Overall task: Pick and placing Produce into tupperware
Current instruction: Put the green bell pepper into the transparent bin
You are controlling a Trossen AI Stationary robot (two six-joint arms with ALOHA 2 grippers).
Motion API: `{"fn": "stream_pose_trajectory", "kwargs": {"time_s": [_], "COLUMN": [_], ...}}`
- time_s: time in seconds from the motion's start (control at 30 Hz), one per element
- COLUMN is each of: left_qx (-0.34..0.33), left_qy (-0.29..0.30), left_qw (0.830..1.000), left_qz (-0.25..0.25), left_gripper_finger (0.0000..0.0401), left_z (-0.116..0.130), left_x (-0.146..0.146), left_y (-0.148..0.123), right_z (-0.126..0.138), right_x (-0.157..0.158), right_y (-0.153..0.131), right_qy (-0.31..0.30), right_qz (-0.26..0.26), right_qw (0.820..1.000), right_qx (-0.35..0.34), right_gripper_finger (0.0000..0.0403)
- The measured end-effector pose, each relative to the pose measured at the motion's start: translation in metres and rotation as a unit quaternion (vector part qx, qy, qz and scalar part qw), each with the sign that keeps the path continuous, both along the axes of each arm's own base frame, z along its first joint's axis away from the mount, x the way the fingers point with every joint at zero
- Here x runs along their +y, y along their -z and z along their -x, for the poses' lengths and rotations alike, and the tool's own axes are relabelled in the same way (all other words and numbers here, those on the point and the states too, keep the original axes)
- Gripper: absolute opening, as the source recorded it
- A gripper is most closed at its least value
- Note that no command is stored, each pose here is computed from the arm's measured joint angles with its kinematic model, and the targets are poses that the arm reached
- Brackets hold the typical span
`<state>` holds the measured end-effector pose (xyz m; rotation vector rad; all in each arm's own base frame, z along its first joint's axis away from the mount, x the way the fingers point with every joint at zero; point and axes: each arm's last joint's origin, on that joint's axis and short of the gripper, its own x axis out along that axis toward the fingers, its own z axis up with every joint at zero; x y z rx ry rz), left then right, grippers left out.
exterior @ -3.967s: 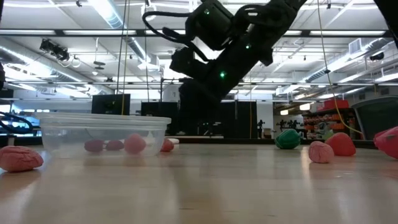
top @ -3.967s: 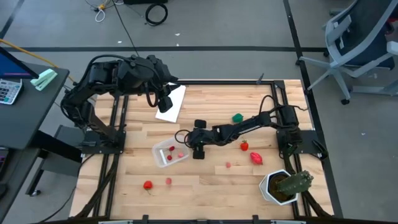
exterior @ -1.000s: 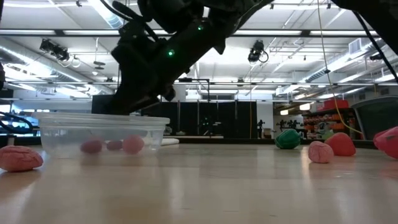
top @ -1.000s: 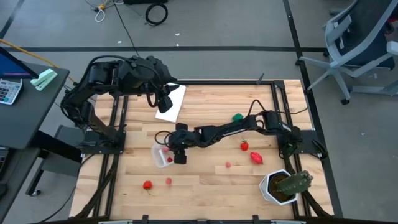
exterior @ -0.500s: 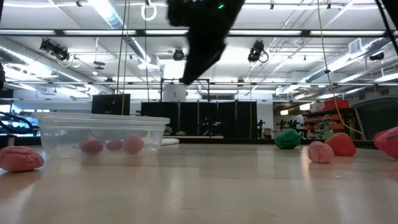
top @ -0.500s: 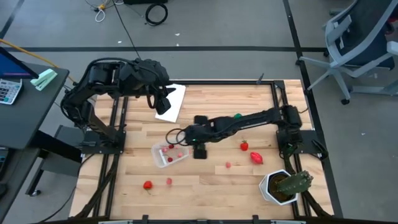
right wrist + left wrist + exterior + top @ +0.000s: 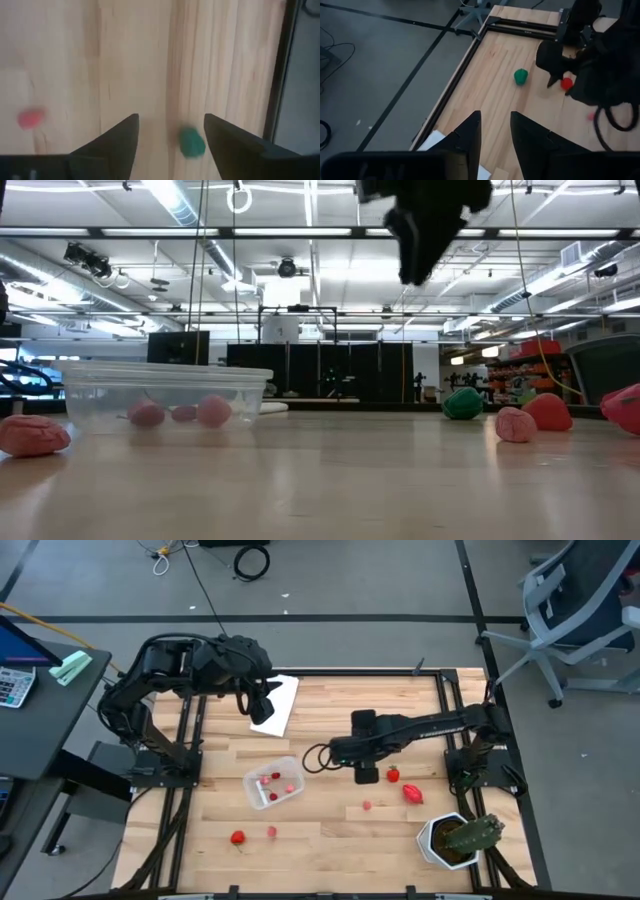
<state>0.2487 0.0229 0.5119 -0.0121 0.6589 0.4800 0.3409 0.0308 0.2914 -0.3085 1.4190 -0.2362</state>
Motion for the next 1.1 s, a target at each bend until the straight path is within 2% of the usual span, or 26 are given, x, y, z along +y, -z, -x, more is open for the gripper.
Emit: {"fn": "stream_pose_trajectory", "kwargs": {"time_s": [0.13, 0.33, 0.47, 0.67, 0.83, 1.1], "left_qx": [0.012, 0.028, 0.03, 0.035, 0.041, 0.042], "left_qy": [0.0, 0.015, 0.018, 0.024, 0.033, 0.033], "left_qw": [1.0, 0.999, 0.999, 0.999, 0.998, 0.998], "left_qz": [0.0, -0.017, -0.02, -0.028, -0.038, -0.038], "left_gripper_finger": [0.011, 0.011, 0.0111, 0.011, 0.0112, 0.0111], "left_z": [0.001, 0.002, 0.002, 0.002, 0.002, 0.002], "left_x": [0.0, 0.0, 0.0, 0.001, 0.001, 0.001], "left_y": [0.002, 0.002, 0.002, 0.002, 0.002, 0.003], "right_z": [0.012, 0.037, 0.04, 0.038, 0.04, 0.039], "right_x": [-0.002, -0.025, -0.047, -0.074, -0.087, -0.103], "right_y": [0.034, 0.086, 0.106, 0.111, 0.112, 0.113], "right_qy": [0.002, -0.005, -0.011, 0.003, -0.005, -0.003], "right_qz": [0.009, 0.07, 0.063, 0.046, -0.012, -0.02], "right_qw": [0.998, 0.981, 0.981, 0.984, 0.985, 0.988], "right_qx": [0.068, 0.179, 0.183, 0.169, 0.17, 0.154], "right_gripper_finger": [0.0261, 0.0271, 0.0263, 0.025, 0.0252, 0.0268]}}
